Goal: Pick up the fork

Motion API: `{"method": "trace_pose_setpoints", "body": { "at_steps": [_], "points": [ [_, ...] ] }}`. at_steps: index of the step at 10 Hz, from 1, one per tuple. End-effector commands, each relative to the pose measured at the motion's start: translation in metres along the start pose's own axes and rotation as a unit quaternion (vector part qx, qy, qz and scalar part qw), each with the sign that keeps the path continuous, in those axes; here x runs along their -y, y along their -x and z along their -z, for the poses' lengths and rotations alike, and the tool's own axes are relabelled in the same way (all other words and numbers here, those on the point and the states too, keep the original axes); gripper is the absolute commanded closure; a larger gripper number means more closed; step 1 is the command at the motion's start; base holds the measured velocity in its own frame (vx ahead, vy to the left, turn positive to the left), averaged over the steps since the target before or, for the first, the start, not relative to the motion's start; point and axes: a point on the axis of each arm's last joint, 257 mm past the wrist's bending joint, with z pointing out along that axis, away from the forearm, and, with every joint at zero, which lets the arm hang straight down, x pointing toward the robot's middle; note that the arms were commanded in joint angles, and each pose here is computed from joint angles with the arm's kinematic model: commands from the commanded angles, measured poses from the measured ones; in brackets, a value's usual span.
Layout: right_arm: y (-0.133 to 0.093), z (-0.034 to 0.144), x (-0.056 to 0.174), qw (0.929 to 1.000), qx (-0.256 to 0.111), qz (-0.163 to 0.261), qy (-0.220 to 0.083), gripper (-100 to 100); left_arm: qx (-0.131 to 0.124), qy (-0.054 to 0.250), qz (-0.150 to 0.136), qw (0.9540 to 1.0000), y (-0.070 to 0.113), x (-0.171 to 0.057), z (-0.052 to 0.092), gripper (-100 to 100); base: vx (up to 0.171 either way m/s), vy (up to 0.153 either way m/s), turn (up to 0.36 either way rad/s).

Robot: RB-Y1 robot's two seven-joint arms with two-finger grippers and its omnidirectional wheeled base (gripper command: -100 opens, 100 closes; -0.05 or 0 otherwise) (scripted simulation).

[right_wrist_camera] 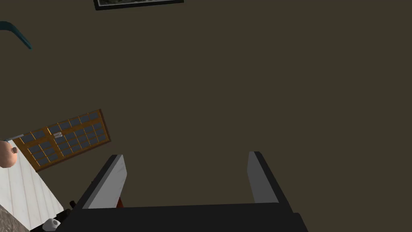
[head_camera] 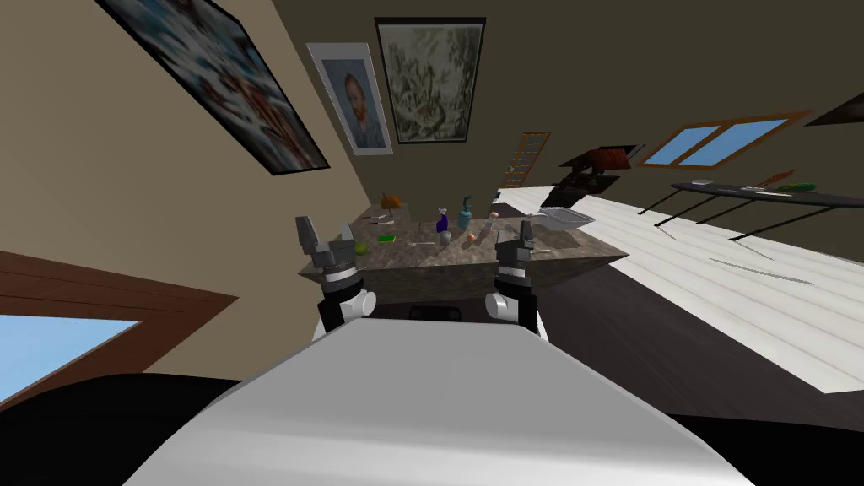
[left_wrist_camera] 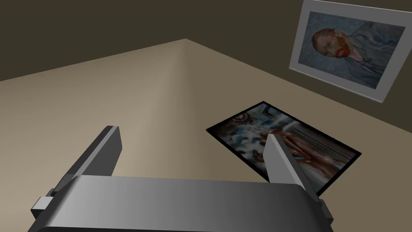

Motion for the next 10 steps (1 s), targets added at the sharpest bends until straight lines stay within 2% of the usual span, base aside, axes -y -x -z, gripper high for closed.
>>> {"method": "trace_pose_setpoints", "body": {
  "at_steps": [1, 4, 7, 8, 9, 10],
  "points": [
    [0.0, 0.0, 0.0, 1.0, 0.0, 0.0, 0.0, 0, -0.016, 0.016, 0.012, 0.9997, -0.005, -0.014, -0.003, -100, -0.024, -0.021, -0.121],
    [0.0, 0.0, 0.0, 1.0, 0.0, 0.0, 0.0, 0, -0.043, 0.055, 0.04, 0.9967, -0.014, -0.047, -0.008, -100, -0.06, -0.054, -0.131],
    [0.0, 0.0, 0.0, 1.0, 0.0, 0.0, 0.0, 0, -0.069, 0.106, 0.077, 0.989, -0.024, -0.089, -0.015, -100, -0.077, -0.076, -0.179],
    [0.0, 0.0, 0.0, 1.0, 0.0, 0.0, 0.0, 0, -0.073, 0.117, 0.073, 0.9876, -0.025, -0.095, -0.013, -100, -0.048, -0.04, -0.055],
    [0.0, 0.0, 0.0, 1.0, 0.0, 0.0, 0.0, 0, -0.083, 0.132, 0.085, 0.984, -0.028, -0.109, -0.016, -100, -0.045, -0.039, -0.138],
    [0.0, 0.0, 0.0, 1.0, 0.0, 0.0, 0.0, 0, -0.083, 0.142, 0.084, 0.9827, -0.029, -0.114, -0.014, -100, -0.037, -0.033, -0.077]
  ]
}}
